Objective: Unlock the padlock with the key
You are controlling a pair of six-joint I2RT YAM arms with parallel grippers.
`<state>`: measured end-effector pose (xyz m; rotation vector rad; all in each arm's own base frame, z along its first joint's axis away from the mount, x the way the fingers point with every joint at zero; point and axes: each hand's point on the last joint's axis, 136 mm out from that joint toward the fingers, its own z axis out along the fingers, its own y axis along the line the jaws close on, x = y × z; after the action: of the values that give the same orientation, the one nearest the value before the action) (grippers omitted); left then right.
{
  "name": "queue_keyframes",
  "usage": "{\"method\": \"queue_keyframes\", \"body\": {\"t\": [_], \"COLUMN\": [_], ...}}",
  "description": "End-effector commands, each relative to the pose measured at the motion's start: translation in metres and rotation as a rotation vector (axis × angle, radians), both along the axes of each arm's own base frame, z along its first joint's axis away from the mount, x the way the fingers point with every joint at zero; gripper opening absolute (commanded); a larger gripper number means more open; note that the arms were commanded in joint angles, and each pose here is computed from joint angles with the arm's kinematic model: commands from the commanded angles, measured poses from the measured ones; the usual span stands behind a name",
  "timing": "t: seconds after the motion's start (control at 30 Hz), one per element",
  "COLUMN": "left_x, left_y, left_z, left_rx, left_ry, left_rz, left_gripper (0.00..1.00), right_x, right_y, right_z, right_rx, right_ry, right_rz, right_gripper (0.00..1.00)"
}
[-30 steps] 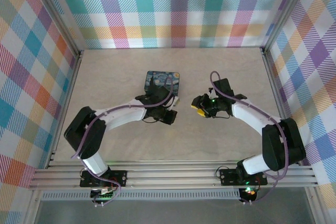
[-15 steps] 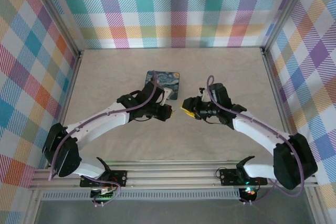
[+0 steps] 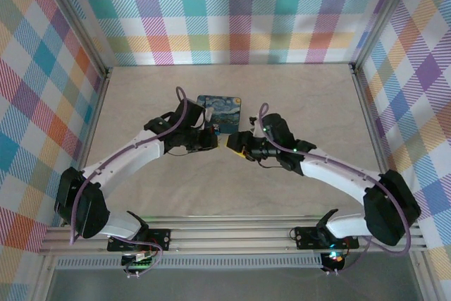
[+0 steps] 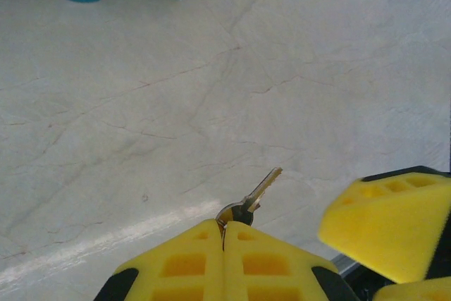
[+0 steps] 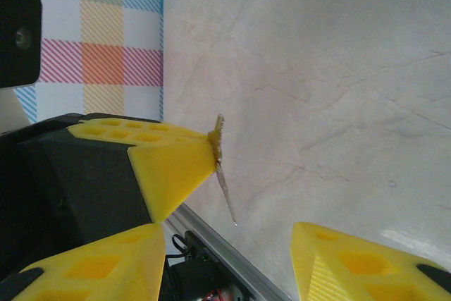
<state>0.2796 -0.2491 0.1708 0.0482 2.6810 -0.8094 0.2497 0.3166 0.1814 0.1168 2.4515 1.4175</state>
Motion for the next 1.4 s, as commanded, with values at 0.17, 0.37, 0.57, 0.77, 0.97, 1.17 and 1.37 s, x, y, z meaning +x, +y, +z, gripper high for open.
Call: {"method": "queue_keyframes", "body": {"t": [0.17,0.37,0.57,0.77,0.97,1.17,1.37], "left_x": [-0.003,-0.007,-0.002,0.003,0.01,0.029,0.031], "left_y": [-0.017,-0.017,-0.024,-0.038,-0.031,-0.002,0.011], "left_z": [0.03,0.03,0.04,0.05,0.048,0.027,0.022], "left_rx": [-0.142,-0.103,-0.129,-0.193,-0.128,-0.023,-0.068], "left_ry": [-0.025,-0.098,-0.157,-0.188,-0.18,-0.038,0.069], "left_rz": [-0.085,-0.199,-0.239,-0.279,-0.25,0.0,0.163], "left_gripper": [0.0,0.0,0.0,0.0,0.0,0.0,0.0], "right_x": [0.011,0.026,0.043,0.046,0.039,0.03,0.027], "right_y": [0.001,-0.025,-0.02,0.0,-0.008,-0.031,-0.024], "right_z": [0.022,0.018,0.041,0.039,0.041,0.044,0.038], "right_rx": [-0.002,-0.029,-0.025,-0.017,-0.013,-0.039,0.013], "right_ry": [-0.021,0.09,0.074,0.12,0.123,0.041,0.022], "right_rz": [-0.05,-0.178,-0.104,0.002,-0.015,-0.086,-0.078], "right_gripper": [0.49,0.47,0.47,0.45,0.51,0.55,0.53]}}
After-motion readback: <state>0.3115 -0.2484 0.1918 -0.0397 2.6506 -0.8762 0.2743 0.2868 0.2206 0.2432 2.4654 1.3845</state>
